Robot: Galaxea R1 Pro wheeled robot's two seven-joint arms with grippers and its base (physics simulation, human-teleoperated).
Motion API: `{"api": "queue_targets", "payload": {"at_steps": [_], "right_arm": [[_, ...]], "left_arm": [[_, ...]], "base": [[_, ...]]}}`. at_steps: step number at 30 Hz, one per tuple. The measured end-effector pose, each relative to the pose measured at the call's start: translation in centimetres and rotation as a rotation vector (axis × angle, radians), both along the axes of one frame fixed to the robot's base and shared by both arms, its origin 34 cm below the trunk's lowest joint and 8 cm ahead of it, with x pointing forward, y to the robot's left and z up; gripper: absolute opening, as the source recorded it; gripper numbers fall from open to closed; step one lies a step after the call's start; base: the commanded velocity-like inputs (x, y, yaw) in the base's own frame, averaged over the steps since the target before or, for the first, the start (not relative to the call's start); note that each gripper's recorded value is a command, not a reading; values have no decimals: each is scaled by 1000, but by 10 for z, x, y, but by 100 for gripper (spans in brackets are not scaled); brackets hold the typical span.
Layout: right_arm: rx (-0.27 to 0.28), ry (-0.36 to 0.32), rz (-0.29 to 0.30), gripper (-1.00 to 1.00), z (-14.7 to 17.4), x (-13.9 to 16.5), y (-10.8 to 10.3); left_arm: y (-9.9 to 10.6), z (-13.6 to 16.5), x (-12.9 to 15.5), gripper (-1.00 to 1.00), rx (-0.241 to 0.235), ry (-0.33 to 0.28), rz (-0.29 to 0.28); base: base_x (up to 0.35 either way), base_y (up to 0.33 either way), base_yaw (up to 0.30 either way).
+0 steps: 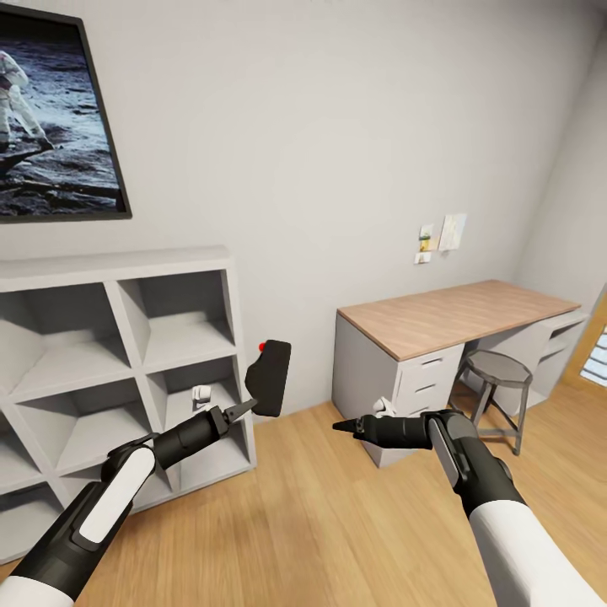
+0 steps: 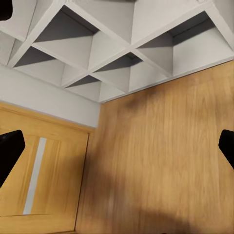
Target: Attach the digital camera to the camera tripod in the bedroom.
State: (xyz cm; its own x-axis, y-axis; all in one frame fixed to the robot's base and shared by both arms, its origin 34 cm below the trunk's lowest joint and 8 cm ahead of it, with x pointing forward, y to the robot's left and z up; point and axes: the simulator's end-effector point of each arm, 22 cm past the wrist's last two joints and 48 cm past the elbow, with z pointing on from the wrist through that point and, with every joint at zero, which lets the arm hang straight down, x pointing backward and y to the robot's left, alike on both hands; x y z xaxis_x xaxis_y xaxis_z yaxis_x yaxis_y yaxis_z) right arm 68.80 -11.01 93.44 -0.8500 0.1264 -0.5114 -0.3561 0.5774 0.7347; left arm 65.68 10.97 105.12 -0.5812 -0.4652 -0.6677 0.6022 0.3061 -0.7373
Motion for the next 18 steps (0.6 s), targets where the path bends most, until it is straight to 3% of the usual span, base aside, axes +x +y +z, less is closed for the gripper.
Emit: {"api": "queue_targets", "payload": {"at_steps": [18], "right_arm": [[0, 1, 0, 100, 24, -2, 0]], "left_arm": [[0, 24, -2, -100, 0, 1, 0]], "base": [[0, 0, 0]]}}
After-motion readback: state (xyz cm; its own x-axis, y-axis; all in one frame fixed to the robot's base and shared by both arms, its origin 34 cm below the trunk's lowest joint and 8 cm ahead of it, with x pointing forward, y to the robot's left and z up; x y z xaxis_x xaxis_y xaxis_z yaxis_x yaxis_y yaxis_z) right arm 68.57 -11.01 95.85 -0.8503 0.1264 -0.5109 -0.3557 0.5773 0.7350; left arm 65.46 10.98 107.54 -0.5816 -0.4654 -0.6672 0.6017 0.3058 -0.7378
